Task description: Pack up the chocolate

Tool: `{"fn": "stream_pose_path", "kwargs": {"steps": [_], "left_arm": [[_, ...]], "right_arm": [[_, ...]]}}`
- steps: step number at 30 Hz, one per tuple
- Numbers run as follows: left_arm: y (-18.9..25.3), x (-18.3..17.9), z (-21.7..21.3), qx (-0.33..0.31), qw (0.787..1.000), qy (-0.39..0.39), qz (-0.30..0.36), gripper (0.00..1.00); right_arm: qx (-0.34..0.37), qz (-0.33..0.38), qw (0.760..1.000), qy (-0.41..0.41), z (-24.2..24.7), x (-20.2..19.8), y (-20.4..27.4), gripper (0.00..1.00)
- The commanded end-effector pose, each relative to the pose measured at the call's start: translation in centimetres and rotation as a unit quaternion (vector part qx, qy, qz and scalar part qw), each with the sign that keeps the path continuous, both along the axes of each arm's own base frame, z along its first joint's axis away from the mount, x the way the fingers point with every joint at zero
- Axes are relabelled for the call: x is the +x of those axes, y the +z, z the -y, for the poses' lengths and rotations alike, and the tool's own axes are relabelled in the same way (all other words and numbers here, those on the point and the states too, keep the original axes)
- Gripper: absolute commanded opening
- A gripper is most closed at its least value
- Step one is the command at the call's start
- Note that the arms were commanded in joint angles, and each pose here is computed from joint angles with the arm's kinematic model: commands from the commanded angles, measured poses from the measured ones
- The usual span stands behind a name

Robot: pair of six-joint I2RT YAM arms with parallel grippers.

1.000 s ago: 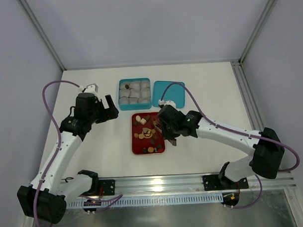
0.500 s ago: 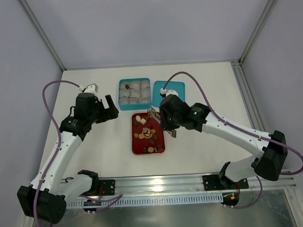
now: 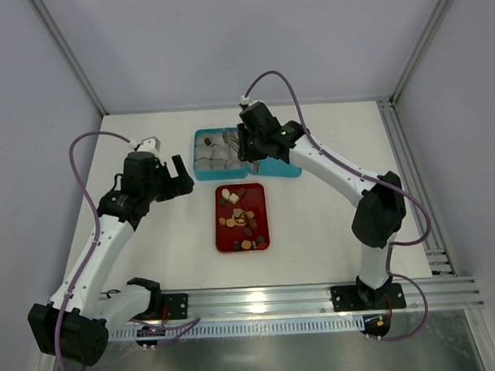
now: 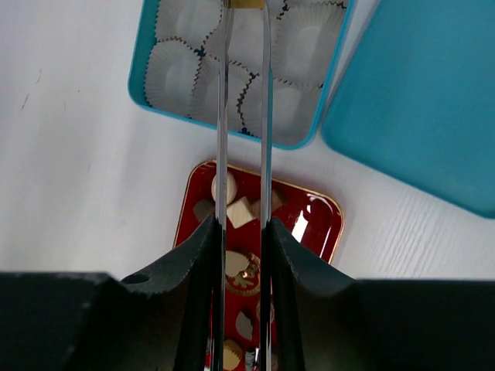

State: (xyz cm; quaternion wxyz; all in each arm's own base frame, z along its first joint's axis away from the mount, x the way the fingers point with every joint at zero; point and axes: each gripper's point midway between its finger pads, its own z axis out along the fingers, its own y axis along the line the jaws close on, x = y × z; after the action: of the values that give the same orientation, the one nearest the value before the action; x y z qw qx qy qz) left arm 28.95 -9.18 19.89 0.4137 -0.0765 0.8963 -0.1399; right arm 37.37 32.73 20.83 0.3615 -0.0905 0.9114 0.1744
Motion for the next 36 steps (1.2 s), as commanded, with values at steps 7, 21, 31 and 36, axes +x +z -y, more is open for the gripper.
{"fn": "stream_pose_path", "kwargs": {"steps": [7,21,31,36], "left_arm": [[0.4,0.2,-0.1,-0.002,1.000,0.001,0.008,1.00],[0.1,0.2,-0.2,0.001,1.000,0.002,0.004,1.00],[0.0,0.3,-0.2,0.002,1.000,0.002,0.002,1.00],[-0.1,0.2,-0.2,0.002,1.000,0.002,0.002,1.00]], "right_arm": [[0.020,0.024,0.999,0.012,-3.1,5.8,-0.5,0.25],[0.000,0.007,1.000,0.002,-3.7,7.7,-4.1,0.26],[-0.004,0.010,1.000,0.000,-3.6,8.1,-4.2,0.38],[-0.002,0.014,1.000,0.001,-3.6,8.2,-3.6,0.42]]}}
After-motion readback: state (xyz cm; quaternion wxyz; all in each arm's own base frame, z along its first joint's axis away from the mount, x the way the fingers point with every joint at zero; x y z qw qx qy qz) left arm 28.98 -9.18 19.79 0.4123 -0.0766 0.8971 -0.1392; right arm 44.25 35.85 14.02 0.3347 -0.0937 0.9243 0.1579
